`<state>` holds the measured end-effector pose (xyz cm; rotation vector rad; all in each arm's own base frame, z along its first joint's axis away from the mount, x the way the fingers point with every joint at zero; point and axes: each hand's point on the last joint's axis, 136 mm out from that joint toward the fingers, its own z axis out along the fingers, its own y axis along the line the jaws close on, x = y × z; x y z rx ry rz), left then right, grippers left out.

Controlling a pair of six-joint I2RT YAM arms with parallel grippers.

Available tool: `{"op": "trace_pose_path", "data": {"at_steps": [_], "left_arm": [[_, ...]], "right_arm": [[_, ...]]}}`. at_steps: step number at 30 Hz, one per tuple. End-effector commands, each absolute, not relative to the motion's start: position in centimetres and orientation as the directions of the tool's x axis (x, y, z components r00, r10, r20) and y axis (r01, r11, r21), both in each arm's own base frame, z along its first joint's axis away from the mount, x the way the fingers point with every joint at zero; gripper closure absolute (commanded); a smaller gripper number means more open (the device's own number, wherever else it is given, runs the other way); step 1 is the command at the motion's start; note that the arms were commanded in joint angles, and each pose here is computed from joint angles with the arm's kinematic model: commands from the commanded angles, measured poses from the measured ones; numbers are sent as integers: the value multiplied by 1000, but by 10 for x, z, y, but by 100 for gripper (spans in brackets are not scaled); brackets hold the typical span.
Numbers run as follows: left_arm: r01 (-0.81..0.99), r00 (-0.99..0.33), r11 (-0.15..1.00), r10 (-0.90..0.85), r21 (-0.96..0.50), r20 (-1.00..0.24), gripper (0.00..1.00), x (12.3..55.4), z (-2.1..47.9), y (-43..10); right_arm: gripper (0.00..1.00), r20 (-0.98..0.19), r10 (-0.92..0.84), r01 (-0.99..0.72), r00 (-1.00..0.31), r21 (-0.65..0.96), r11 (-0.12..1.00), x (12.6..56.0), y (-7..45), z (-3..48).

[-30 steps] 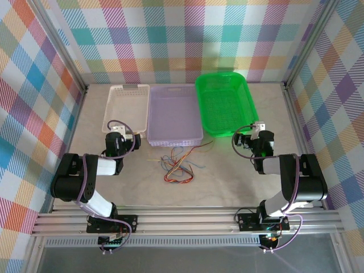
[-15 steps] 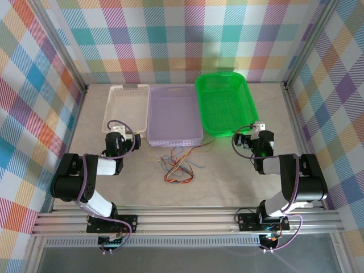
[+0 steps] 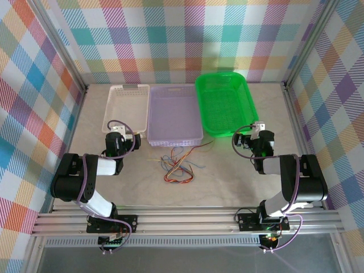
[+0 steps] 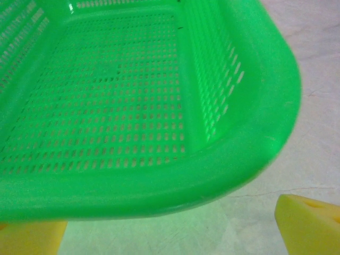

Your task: Untangle the cables

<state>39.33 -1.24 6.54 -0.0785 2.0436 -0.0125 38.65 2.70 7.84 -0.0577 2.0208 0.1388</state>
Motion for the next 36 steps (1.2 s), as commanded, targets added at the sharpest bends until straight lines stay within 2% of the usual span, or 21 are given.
{"op": "trace_pose_path", "data": {"at_steps": [1,5,9,14,17,19,21,23,25,26,27,28,31,36], "left_arm": [[-50,-400,997,-70,-55,-914,0,397,86,-11],[-49,-392,997,-72,-57,-917,0,395,101,-11],[-6,-387,998,-59,-61,-920,0,390,122,-18],[70,-345,983,-134,-168,-929,0,380,170,-35],[156,-362,958,-170,-239,-917,0,369,195,-54],[132,-390,937,-252,-324,-886,0,360,211,-56],[-128,-435,899,-431,-419,-791,0,348,212,-27],[-422,-417,786,-611,-452,-673,0,326,200,4],[-418,-483,789,-612,-450,-626,0,316,203,-4],[-452,-511,764,-645,-461,-568,0,306,200,-7],[-543,-485,694,-719,-473,-498,0,293,193,-4],[-555,-485,674,-739,-488,-468,0,290,191,-5],[-398,-600,715,-677,-574,-427,0,291,201,-38],[-406,-613,766,-633,-498,-473,0,262,205,-26]], "right_arm": [[0,-913,8,-175,-408,87,981,387,38,117],[0,-910,24,-136,-414,87,987,371,34,125],[0,-934,61,-161,-352,124,979,357,43,156],[0,-875,316,-159,-368,394,906,339,57,209],[0,-712,548,19,-439,602,798,320,51,209],[0,-739,495,-120,-457,602,789,312,70,226],[0,-728,488,-152,-481,618,771,307,79,231],[0,-730,450,-206,-514,614,762,300,92,233],[0,-734,404,-238,-545,598,765,293,105,230],[0,-733,376,-249,-566,587,770,288,114,225],[0,-728,347,-250,-591,574,779,284,123,219],[0,-727,318,-261,-609,562,785,280,132,215],[0,-715,225,-298,-662,527,796,263,166,198],[0,-689,79,-334,-721,445,831,234,219,165]]}}
